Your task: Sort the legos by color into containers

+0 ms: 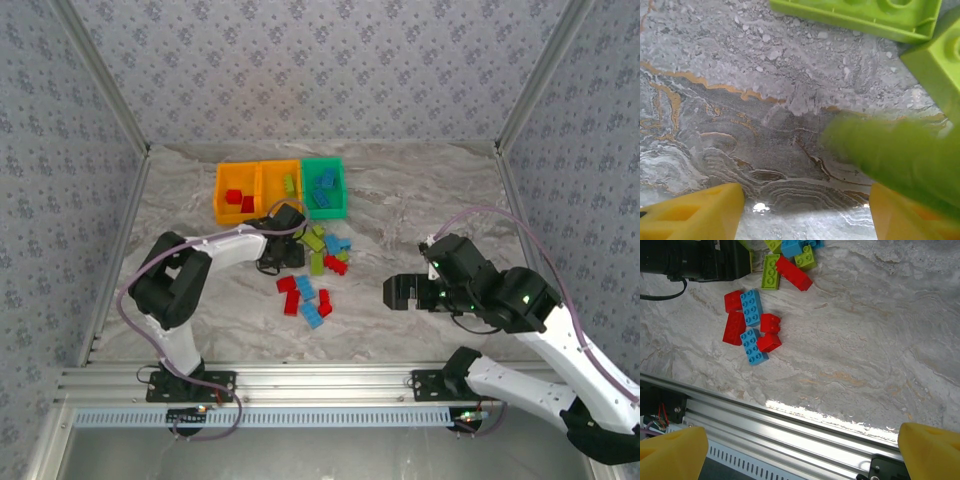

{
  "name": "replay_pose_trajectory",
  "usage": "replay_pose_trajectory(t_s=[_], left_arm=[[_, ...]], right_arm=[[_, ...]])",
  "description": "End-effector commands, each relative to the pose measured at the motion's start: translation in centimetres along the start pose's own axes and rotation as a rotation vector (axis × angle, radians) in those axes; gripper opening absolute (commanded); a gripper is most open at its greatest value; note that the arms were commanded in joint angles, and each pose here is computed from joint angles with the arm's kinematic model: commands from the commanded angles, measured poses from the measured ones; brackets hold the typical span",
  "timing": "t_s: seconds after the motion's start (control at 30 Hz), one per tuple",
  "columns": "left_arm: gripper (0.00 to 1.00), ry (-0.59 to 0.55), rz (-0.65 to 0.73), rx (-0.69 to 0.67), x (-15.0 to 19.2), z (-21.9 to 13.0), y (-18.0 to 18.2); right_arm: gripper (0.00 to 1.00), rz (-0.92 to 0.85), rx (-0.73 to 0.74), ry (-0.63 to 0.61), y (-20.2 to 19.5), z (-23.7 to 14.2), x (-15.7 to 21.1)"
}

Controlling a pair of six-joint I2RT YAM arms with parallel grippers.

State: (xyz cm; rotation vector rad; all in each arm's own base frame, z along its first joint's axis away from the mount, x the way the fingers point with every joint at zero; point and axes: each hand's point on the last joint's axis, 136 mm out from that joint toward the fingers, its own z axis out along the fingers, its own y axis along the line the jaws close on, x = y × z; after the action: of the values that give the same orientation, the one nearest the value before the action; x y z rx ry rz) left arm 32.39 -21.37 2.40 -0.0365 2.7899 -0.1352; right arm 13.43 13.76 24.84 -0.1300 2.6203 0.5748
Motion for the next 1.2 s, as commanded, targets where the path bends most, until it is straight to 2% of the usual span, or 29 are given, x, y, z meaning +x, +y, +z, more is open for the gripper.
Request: replay_pose_trajectory(t_s=[0.0,0.1,0.23,0.27,0.33,0.4,0.43,0.77,0.9,1.07,1.17], left_arm=[[0.67,0.017,-0.016,-0.084,1.3,0.0,1.9],[0.63,0.012,-0.007,-0.08,1.5,0.0,2.0],[0.63,0.0,0.025,-0.054,0.8,0.0,1.1],[0.65,-0.009,0.048,-0.012,0.4,-0.2,0.2],[0.74,-0.046,0.076,0.058,-0.6,-0.8,-1.5],[0.86,-0.102,0.096,0.086,-1.9,-1.5,-2.6],[0.88,-0.119,0.098,0.084,-2.4,-1.7,-2.7],[0.89,-0.326,0.207,0.118,-6.9,-4.0,-4.5],[0.78,-0.293,0.185,0.099,-7.7,-3.6,-4.5],[0.71,-0.247,0.175,0.097,-7.6,-2.4,-4.9],[0.62,-0.221,0.17,0.099,-7.4,-1.6,-5.2]], right_arm=[[1.0,0.016,0.008,-0.012,-0.2,-0.3,-0.2],[1.0,0.013,0.0,-0.005,0.2,0.0,-0.3],[1.0,0.012,-0.016,-0.014,0.8,-0.5,-0.9],[1.0,0.011,-0.013,-0.012,0.8,-0.5,-0.9],[1.0,0.012,-0.011,-0.01,0.7,-0.5,-0.8],[1.0,0.014,-0.01,-0.011,0.7,-0.5,-0.8],[1.0,0.014,-0.009,-0.012,0.7,-0.6,-0.8],[1.0,0.016,-0.001,-0.007,0.5,-0.7,-0.7],[1.0,0.02,-0.005,-0.012,0.5,-0.8,-0.8],[1.0,0.021,-0.003,-0.011,0.5,-1.0,-0.7],[1.0,0.023,0.0,-0.008,0.3,-1.0,-0.5]])
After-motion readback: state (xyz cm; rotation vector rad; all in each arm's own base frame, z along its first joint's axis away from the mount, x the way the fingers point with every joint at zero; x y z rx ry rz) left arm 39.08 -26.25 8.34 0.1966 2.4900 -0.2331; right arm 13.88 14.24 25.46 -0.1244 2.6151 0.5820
